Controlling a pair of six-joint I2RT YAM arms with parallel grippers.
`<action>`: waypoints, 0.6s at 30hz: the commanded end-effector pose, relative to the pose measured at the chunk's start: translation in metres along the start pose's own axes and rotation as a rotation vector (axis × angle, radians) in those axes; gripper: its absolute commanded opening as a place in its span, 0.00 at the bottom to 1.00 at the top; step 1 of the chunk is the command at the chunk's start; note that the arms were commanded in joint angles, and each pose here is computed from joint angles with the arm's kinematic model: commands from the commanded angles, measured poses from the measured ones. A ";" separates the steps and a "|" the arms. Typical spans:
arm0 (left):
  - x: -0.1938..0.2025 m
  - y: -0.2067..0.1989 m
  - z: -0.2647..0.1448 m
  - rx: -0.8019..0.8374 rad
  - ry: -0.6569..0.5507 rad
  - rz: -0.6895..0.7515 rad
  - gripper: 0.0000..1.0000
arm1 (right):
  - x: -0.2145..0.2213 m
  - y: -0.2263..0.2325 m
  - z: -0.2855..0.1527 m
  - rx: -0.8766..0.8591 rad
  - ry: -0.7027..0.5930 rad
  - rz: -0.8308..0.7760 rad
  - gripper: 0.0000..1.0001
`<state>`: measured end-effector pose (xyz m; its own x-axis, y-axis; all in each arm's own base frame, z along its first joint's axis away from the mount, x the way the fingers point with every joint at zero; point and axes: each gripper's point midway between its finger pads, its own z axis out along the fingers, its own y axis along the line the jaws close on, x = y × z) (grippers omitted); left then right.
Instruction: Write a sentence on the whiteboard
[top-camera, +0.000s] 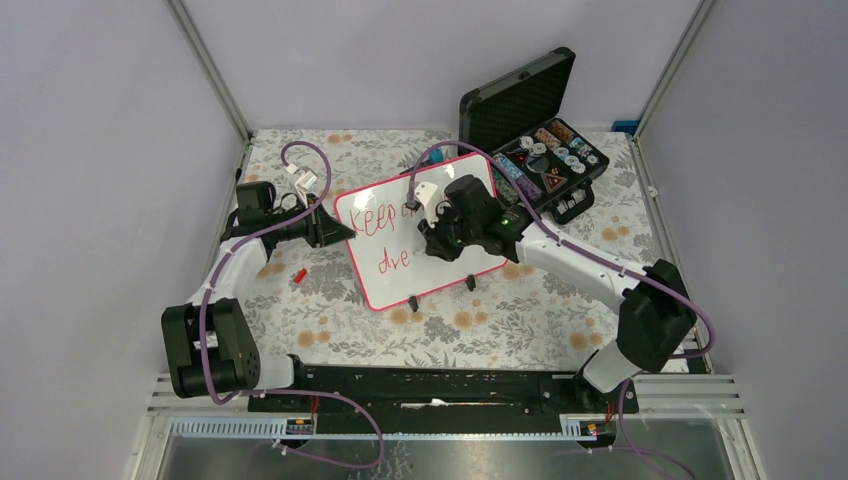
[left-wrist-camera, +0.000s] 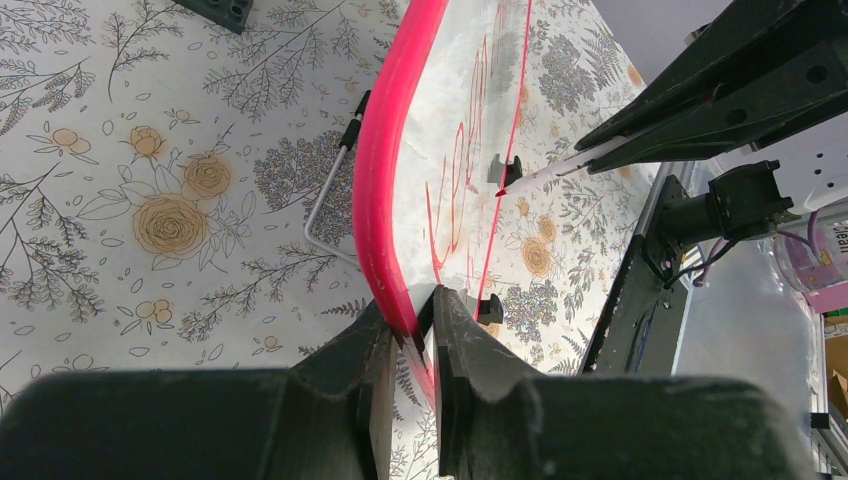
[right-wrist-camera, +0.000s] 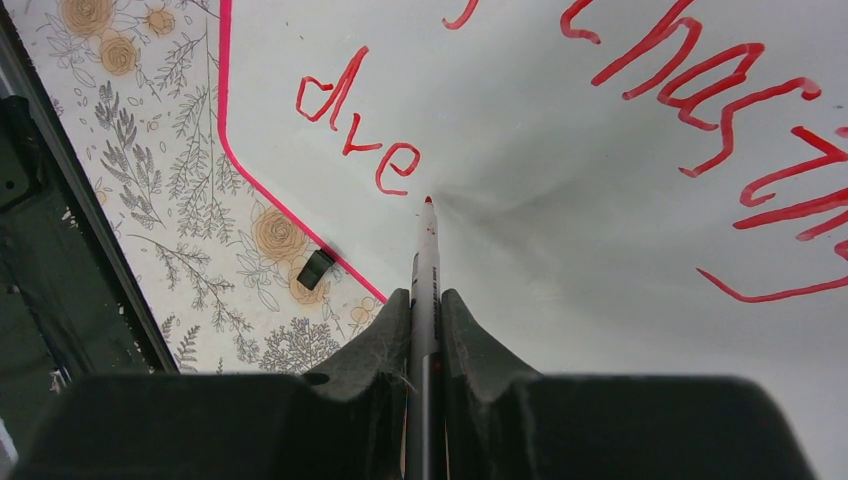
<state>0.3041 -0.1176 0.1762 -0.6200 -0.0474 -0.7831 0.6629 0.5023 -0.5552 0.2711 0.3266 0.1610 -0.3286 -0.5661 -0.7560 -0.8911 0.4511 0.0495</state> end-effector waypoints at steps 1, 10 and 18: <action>-0.014 -0.002 0.001 -0.006 -0.025 0.125 0.00 | 0.001 -0.009 0.003 0.032 0.011 0.010 0.00; -0.014 -0.002 0.000 -0.005 -0.026 0.125 0.00 | -0.007 -0.013 0.004 0.049 -0.001 0.005 0.00; -0.015 -0.003 0.001 -0.002 -0.026 0.126 0.00 | -0.012 -0.012 0.006 0.035 -0.009 0.005 0.00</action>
<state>0.3041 -0.1176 0.1763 -0.6195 -0.0473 -0.7836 0.6633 0.5024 -0.5547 0.2737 0.3253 0.1510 -0.3467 -0.5837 -0.7342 -0.8848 0.4634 0.0493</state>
